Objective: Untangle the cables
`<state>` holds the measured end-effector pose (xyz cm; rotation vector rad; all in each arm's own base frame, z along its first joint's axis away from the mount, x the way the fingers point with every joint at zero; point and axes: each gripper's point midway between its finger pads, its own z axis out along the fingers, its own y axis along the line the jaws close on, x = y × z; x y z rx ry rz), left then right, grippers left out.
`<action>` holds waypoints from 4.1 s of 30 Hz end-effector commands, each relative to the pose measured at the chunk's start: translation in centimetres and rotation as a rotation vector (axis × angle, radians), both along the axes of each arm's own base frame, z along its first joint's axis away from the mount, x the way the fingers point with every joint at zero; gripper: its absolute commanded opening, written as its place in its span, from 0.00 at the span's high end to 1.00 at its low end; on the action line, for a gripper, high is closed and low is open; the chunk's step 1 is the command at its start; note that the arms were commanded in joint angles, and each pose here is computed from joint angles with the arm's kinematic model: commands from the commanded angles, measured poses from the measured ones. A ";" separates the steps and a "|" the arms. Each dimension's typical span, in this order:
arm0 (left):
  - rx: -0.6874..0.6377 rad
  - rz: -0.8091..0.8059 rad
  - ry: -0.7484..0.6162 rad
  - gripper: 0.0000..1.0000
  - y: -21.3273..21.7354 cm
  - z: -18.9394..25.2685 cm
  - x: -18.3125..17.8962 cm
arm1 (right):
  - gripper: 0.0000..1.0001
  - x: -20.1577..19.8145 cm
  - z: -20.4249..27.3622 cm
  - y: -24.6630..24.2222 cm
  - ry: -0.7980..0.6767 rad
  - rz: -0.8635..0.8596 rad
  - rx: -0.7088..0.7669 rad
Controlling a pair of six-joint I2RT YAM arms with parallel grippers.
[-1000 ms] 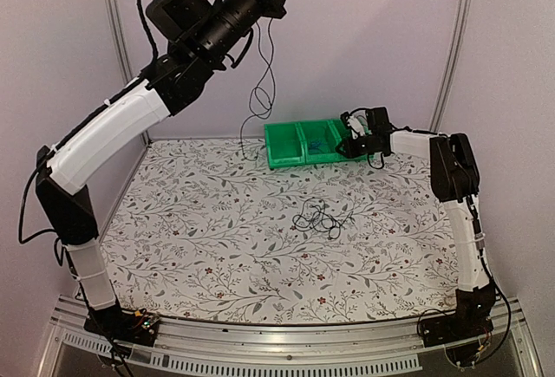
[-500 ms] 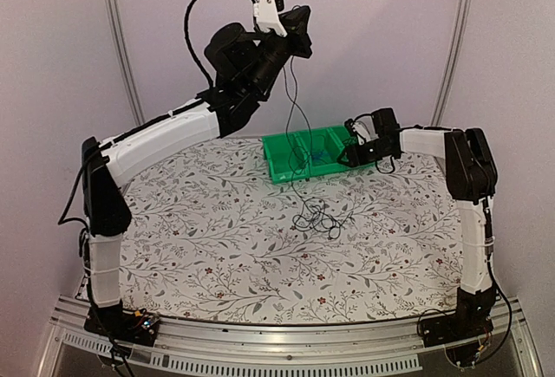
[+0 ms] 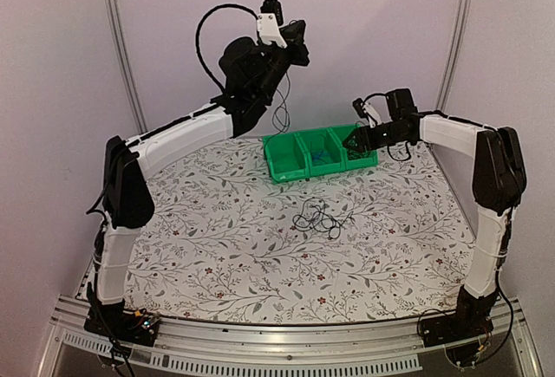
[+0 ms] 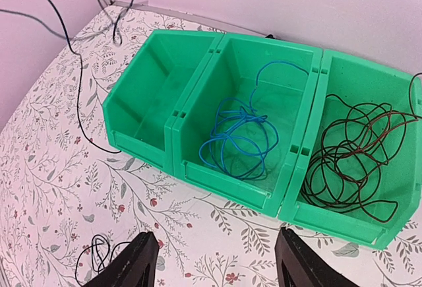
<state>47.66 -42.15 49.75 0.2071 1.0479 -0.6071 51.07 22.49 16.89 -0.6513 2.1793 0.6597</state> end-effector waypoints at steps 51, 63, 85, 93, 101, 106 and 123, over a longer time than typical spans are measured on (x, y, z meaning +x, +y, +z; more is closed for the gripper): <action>-0.046 0.235 0.683 1.00 3.4 -28.6 13.9 | 0.42 -4.5 -3.1 -1.0 0.104 0.059 -0.040; -0.050 0.146 0.919 1.00 2.0 -35.6 13.1 | 0.44 -5.5 -3.5 -0.8 0.136 0.072 -0.018; 0.031 0.017 0.965 0.51 4.3 -28.1 10.9 | 0.47 -5.6 -0.4 1.0 0.067 0.175 0.037; 0.158 -0.022 0.987 0.40 7.3 -25.5 4.8 | 0.47 -6.4 -0.7 0.7 0.076 0.168 0.037; 0.343 -0.078 1.004 0.47 6.0 -31.9 -0.2 | 0.47 -7.0 -0.8 0.6 0.089 0.166 0.038; 0.503 -0.070 1.002 0.46 2.7 -36.3 -2.1 | 0.47 -7.2 -1.1 0.5 0.099 0.169 0.031; 0.473 0.075 1.267 0.62 2.2 -45.0 -0.7 | 0.47 -7.8 -1.5 0.2 0.108 0.160 0.019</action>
